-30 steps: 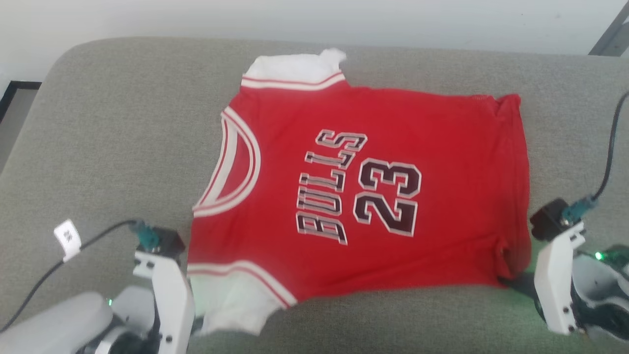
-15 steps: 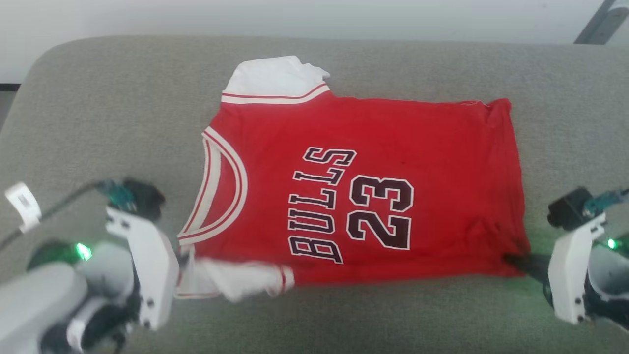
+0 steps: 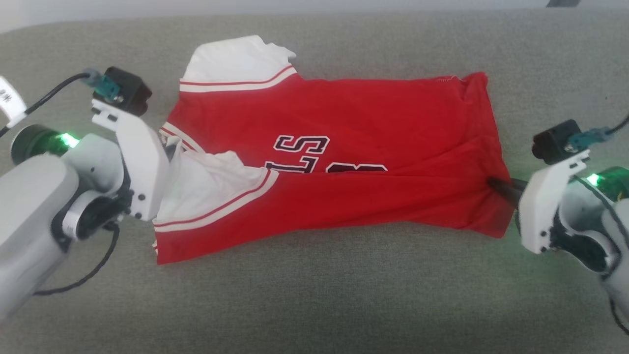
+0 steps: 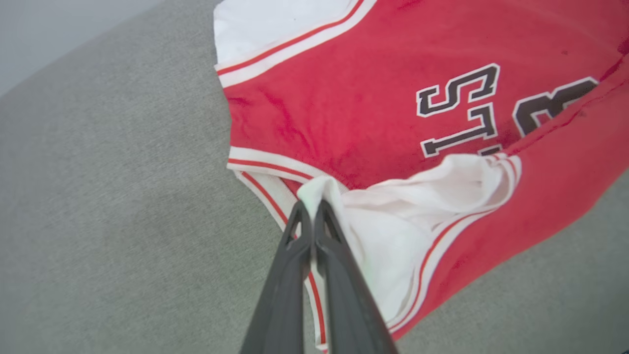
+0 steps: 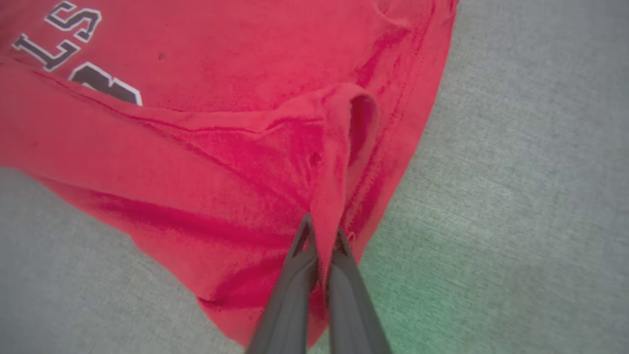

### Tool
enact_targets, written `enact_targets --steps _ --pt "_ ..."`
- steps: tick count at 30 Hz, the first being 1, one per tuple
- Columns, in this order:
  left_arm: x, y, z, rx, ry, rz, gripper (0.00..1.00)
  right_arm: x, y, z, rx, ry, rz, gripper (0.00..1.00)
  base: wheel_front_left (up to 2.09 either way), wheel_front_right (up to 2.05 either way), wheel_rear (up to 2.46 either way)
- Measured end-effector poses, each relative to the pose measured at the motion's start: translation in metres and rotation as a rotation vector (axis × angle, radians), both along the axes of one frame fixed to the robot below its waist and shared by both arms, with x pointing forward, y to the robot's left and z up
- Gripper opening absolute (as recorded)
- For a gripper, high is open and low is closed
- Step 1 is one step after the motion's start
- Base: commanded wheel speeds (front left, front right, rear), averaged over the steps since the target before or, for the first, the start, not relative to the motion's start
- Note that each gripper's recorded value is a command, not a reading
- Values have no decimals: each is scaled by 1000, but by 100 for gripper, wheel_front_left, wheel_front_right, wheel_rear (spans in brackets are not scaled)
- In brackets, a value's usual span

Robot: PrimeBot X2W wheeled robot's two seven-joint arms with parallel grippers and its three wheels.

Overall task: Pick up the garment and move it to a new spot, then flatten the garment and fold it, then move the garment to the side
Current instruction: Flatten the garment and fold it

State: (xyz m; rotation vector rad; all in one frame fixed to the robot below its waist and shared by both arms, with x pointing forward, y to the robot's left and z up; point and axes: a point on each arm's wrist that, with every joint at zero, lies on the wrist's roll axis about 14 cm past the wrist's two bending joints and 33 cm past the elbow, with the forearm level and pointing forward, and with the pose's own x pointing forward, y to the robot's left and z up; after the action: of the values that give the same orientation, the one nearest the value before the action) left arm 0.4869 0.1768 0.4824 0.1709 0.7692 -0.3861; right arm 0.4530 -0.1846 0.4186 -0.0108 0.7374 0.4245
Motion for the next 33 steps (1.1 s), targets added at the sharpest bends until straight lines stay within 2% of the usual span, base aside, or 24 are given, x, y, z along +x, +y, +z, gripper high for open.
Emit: enact_targets --steps 8,17,18,19,20,21,22,33 --pt "21 -5 -49 -2 98 -9 0 6 13 -27 -16 70 -14 0 0 0 0" --pt "19 3 -88 -12 239 54 0 13 15 -30 -23 89 -29 0 0 0 0" --pt "21 3 -88 -22 242 68 3 13 16 -30 -21 89 -31 9 0 0 0" --pt "21 3 -87 -33 246 80 28 14 16 -28 -22 88 -31 22 0 0 0" --pt "22 2 -84 -35 242 84 58 14 17 -26 -23 80 -28 38 0 0 0" --pt "23 3 -81 -34 235 87 100 16 18 -23 -20 69 -27 89 0 0 0" --pt "25 3 -77 -40 228 94 100 16 18 -21 -15 60 -27 100 0 0 0" --pt "5 20 -28 -15 208 156 100 22 6 32 77 -190 -125 100 0 0 0"
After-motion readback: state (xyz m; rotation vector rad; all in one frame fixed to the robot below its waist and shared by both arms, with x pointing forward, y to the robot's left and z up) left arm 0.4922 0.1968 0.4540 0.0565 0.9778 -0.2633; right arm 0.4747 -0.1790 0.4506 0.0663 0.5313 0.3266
